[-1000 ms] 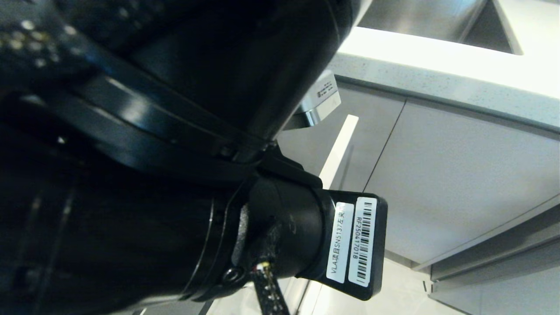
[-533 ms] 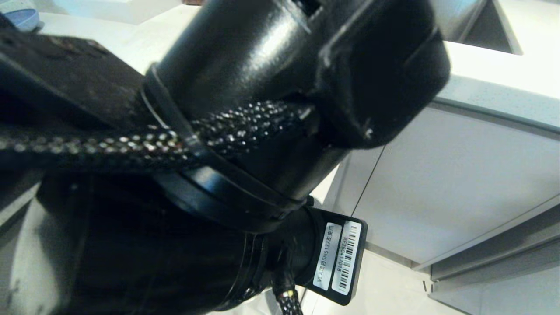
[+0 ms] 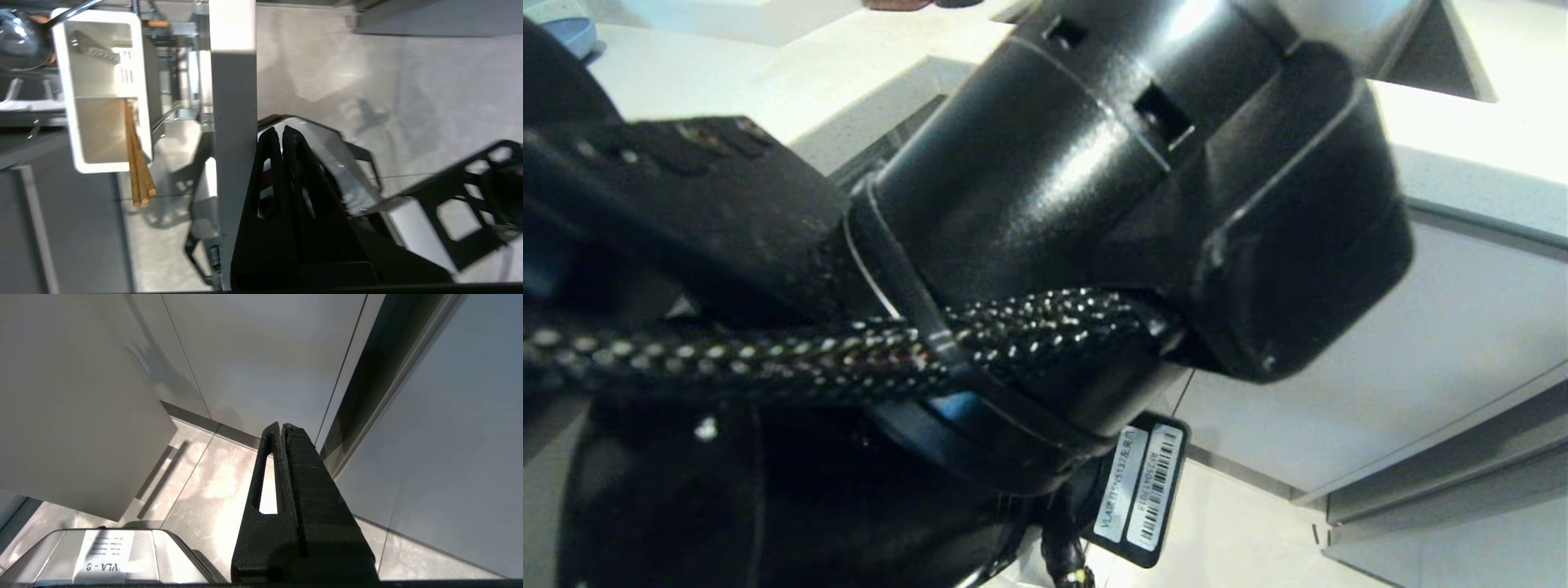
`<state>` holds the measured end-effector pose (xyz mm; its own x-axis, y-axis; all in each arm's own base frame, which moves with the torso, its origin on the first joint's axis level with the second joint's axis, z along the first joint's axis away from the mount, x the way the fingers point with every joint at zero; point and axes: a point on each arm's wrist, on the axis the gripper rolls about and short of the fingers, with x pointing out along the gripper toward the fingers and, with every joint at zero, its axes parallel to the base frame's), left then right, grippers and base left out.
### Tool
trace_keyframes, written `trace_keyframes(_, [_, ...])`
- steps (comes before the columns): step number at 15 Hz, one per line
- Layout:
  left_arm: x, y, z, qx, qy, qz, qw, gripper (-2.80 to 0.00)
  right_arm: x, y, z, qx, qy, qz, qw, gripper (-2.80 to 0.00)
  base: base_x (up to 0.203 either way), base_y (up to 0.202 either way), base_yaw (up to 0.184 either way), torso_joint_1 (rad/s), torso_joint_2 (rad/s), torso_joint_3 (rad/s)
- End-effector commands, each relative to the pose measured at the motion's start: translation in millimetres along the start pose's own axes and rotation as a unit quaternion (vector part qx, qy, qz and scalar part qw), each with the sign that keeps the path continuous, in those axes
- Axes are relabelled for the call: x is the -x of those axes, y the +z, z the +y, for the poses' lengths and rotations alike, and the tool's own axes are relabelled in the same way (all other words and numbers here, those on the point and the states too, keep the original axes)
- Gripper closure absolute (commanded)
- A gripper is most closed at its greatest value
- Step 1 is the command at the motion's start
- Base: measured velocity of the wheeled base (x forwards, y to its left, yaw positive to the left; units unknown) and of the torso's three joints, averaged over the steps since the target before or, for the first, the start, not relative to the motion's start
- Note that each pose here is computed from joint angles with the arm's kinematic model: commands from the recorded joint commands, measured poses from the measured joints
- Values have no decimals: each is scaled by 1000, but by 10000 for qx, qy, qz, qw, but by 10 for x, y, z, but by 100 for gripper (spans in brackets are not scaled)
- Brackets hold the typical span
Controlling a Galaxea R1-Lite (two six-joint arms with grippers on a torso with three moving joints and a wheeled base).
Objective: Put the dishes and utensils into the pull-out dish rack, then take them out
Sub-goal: Close the cupboard
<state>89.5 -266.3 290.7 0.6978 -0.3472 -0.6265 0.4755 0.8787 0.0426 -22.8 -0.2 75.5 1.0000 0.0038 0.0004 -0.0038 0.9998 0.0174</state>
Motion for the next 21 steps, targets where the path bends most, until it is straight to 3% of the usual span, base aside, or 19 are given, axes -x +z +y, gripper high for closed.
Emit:
trace_keyframes(1, [-23, 0, 48, 0, 213, 19, 9998, 0, -1, -5, 0, 2, -3, 10, 10000, 0, 0, 0, 0, 0, 0, 0])
trace_keyframes(9, [-145, 83, 293, 157, 1194, -161, 9926, 0, -1, -4, 0, -3, 2, 8, 10000, 0, 0, 0, 0, 0, 0, 0])
trace_keyframes(15, [-237, 139, 598, 225, 2032, -63, 9789, 0, -1, -4, 0, 1, -4, 9, 10000, 0, 0, 0, 0, 0, 0, 0])
trace_keyframes(19, [-191, 202, 804, 334, 2280, -98, 9730, 0, -1, -4, 0, -3, 4, 8, 10000, 0, 0, 0, 0, 0, 0, 0])
trace_keyframes(21, [-202, 232, 944, 427, 2542, -103, 9661, 0, -1, -4, 0, -2, 4, 6, 10000, 0, 0, 0, 0, 0, 0, 0])
